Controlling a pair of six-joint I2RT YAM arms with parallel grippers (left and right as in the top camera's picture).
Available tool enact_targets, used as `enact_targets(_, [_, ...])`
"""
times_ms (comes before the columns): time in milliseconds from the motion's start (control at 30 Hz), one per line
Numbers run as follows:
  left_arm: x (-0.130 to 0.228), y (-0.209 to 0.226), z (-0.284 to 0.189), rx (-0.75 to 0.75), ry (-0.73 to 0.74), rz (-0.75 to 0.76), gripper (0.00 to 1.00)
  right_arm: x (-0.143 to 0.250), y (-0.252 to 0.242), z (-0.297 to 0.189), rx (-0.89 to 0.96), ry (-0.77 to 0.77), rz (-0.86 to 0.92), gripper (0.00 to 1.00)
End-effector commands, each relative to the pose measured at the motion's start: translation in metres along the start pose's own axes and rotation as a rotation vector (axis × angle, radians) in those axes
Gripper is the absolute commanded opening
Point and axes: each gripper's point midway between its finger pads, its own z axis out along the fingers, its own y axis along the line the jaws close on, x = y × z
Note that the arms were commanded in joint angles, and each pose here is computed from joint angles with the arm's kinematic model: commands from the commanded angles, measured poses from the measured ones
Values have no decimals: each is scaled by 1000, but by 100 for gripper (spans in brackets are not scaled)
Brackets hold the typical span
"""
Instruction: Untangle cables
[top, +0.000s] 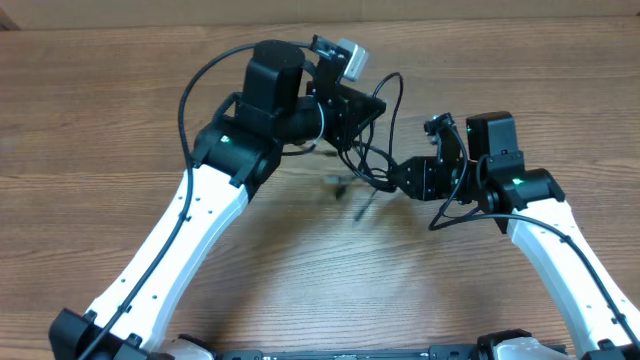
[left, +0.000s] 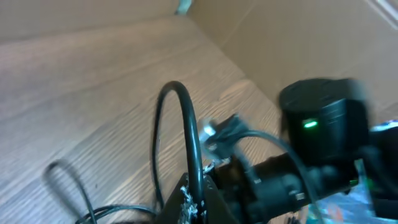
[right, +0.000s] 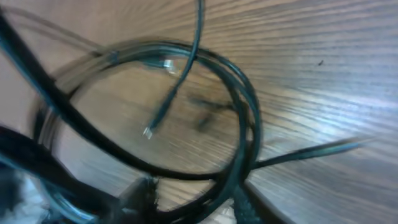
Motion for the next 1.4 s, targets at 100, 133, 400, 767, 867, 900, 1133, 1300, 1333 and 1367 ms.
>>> enact_targets(100, [-39,5,-51,-42,-112,4,4,-14,-30,-7,202,-65,110,4])
enact_targets(133, [-35,16,-55,-71,-99,-26,4,-14,-39,-9,251,-76,142,4])
enact_targets(400, [2,63,-66,-209,23,-203,4,-14,-30,-7,197,-76,198,5])
enact_targets(767, [74,161,-75,-714,236,-314,66,-10,-26,-6,174,-56,204,30])
enact_targets(867, [108,160,-56,-638,383,-327,51,-10,-26,-6,174,-56,204,33])
enact_targets(900, [116,156,-49,-598,425,-322,49,-10,-26,-6,174,-56,204,33])
enact_targets(1133, [192,138,1,-439,743,-203,49,-10,-28,-6,188,-57,206,33])
enact_targets(1300, [218,132,25,-442,797,-249,49,-3,-39,-8,250,-41,223,37])
enact_targets(1333, [223,133,28,-450,812,-258,50,-1,-41,-9,262,-37,226,40])
enact_targets(1367, [228,134,29,-459,827,-265,50,0,-43,-9,272,-33,230,41])
